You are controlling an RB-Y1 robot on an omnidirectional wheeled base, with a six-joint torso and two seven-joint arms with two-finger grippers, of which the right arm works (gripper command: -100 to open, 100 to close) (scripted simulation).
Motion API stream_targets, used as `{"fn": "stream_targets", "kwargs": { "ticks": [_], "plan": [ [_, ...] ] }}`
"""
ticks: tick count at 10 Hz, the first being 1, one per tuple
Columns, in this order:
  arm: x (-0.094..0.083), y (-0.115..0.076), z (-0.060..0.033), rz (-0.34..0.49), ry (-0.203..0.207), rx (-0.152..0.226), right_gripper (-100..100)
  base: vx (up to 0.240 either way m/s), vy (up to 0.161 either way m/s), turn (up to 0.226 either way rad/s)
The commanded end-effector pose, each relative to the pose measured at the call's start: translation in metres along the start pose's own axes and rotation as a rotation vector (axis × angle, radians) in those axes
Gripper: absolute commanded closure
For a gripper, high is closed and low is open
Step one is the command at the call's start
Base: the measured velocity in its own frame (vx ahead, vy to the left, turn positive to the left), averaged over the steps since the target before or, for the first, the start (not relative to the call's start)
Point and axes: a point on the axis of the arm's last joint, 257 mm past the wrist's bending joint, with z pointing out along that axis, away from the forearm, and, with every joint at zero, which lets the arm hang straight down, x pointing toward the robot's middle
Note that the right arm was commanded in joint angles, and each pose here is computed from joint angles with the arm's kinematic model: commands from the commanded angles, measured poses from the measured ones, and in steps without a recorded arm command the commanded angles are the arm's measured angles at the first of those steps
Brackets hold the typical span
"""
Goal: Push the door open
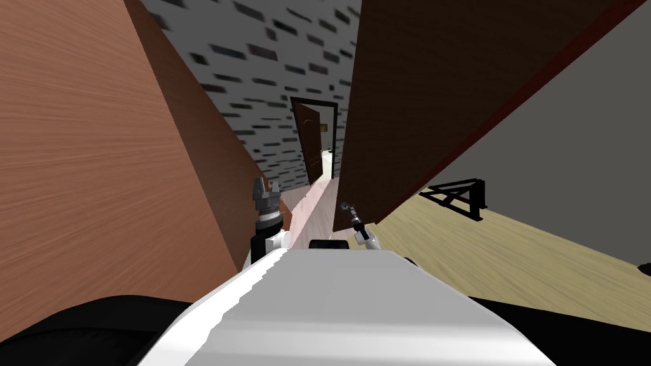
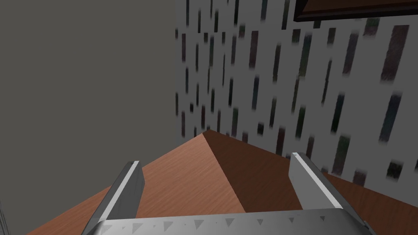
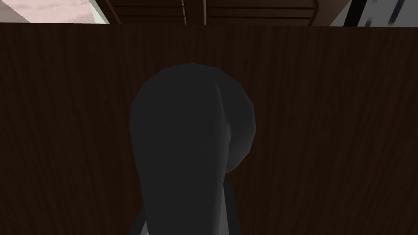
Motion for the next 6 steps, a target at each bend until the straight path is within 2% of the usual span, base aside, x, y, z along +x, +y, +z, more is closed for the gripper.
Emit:
{"fn": "stream_targets", "kwargs": {
  "ticks": [1,4,6],
  "plan": [
    [-0.013,0.006,-0.0007,-0.010,-0.024,-0.010,100,0.094,0.092,-0.062],
    [-0.030,0.005,-0.0026,-0.010,-0.076,-0.008,100,0.144,0.111,-0.054],
    [-0.043,0.005,-0.0045,-0.010,-0.116,-0.006,100,0.204,0.124,-0.059]
  ]
}}
